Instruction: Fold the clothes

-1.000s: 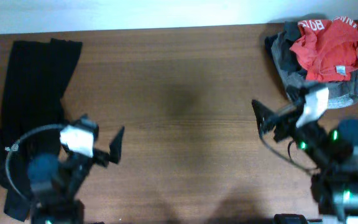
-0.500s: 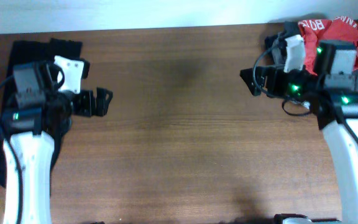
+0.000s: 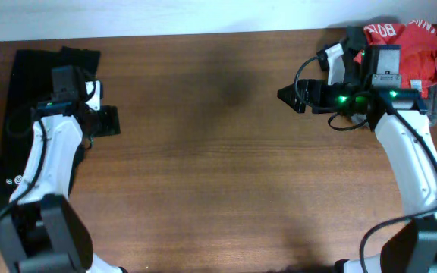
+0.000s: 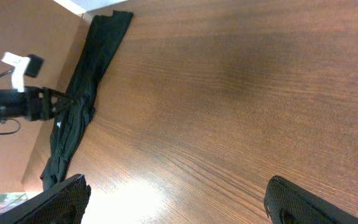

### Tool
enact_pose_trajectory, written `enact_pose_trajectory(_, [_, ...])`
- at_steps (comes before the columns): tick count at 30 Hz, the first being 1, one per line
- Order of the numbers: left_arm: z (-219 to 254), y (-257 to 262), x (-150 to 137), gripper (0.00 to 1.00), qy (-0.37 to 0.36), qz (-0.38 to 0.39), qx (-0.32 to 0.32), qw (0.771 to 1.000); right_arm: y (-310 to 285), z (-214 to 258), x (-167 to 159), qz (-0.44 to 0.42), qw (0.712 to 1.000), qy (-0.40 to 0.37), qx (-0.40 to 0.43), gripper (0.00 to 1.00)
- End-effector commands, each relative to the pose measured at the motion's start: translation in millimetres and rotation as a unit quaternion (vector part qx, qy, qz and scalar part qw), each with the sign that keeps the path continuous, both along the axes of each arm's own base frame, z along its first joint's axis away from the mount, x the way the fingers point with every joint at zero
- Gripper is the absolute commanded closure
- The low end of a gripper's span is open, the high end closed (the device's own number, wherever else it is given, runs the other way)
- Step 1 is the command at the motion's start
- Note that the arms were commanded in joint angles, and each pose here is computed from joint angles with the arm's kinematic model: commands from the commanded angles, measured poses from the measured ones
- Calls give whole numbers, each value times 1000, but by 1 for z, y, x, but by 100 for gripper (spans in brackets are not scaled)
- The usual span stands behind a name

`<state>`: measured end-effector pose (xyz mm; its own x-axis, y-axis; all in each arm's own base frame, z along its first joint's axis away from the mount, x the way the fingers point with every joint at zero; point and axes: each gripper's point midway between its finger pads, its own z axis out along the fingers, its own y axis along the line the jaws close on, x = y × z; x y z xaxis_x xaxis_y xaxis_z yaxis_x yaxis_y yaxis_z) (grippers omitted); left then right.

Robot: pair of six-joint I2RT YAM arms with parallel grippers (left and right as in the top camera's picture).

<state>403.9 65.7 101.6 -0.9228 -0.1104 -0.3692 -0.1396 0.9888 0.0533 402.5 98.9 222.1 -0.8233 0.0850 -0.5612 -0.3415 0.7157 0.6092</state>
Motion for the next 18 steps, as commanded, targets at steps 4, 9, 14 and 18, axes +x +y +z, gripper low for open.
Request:
enact_pose_trajectory(4, [-30, 36, -2, 30, 44, 65, 85, 993, 13, 5, 1, 21, 1000, -5, 12, 5])
enact_pose_trajectory(9, [-45, 42, -2, 30, 58, 81, 96, 990, 25, 4, -2, 34, 999, -4, 7, 5])
enact_pose_trajectory(14, [-49, 52, -3, 30, 63, 99, 123, 985, 34, 1, -4, 41, 999, -4, -7, 5])
enact_pose_trajectory(18, [-52, 60, -8, 31, 77, 105, 148, 980, 39, -1, -5, 44, 999, -4, -14, 5])
